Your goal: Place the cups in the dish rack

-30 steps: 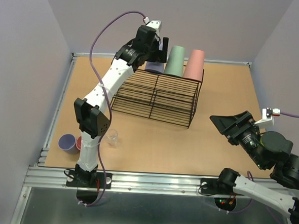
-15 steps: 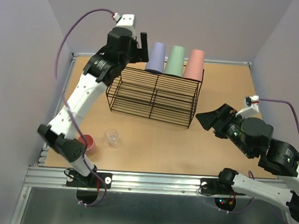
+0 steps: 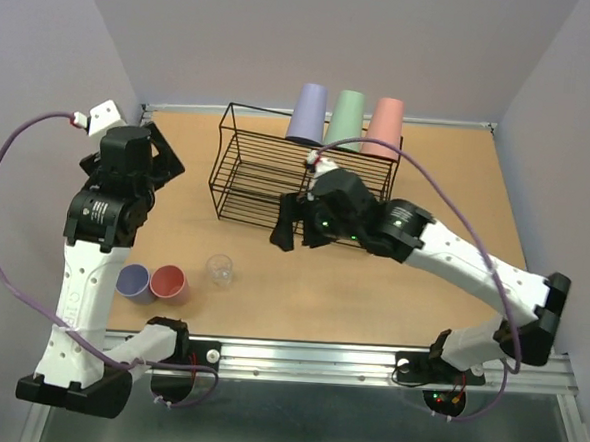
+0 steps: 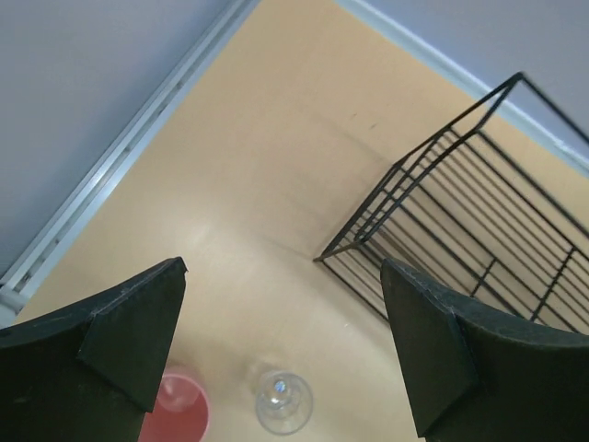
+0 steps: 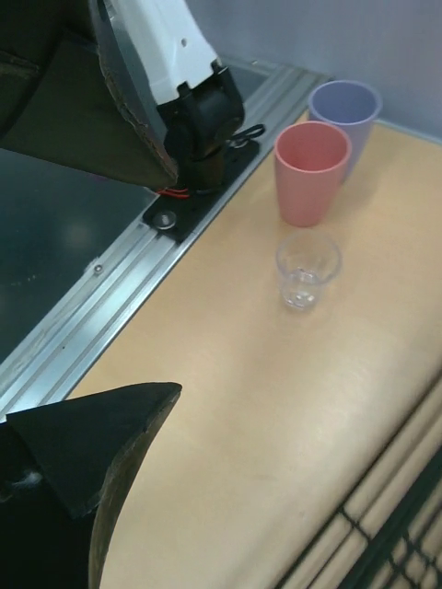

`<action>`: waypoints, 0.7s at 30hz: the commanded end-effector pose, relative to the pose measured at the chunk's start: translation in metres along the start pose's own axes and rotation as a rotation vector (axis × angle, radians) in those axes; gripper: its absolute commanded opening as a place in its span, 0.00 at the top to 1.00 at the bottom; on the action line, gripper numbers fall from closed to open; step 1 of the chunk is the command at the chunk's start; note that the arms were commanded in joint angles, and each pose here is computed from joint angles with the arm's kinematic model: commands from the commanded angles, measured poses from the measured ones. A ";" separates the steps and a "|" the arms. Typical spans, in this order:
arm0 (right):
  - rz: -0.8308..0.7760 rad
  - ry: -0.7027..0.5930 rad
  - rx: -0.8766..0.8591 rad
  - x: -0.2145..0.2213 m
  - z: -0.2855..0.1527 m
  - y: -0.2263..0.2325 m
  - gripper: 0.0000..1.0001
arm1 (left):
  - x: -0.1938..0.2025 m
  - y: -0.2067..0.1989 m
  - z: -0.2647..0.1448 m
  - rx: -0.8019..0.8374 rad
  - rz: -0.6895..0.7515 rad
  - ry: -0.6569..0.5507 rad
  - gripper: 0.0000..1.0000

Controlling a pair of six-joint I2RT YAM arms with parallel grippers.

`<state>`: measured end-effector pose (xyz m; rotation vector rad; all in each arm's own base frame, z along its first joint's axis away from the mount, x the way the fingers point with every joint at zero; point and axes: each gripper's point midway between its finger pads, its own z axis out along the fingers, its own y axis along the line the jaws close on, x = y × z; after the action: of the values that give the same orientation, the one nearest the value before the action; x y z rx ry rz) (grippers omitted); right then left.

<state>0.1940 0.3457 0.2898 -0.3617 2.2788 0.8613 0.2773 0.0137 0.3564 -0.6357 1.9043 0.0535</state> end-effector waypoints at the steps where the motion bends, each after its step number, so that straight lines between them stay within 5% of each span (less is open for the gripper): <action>1: -0.134 0.031 -0.243 -0.003 0.026 0.084 0.09 | 0.034 0.046 -0.006 -0.131 -0.057 0.070 0.01; 10: -0.100 0.166 -0.406 0.041 0.105 0.167 0.09 | 0.053 0.047 -0.035 0.004 -0.168 0.090 0.01; 21: -0.011 0.202 -0.376 0.071 0.186 0.187 0.14 | 0.014 0.066 -0.073 -0.032 -0.154 -0.036 0.01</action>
<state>0.1432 0.5806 0.1859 -0.7259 2.4042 1.1765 0.1892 0.0362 0.3463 -0.7916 1.8514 -0.0164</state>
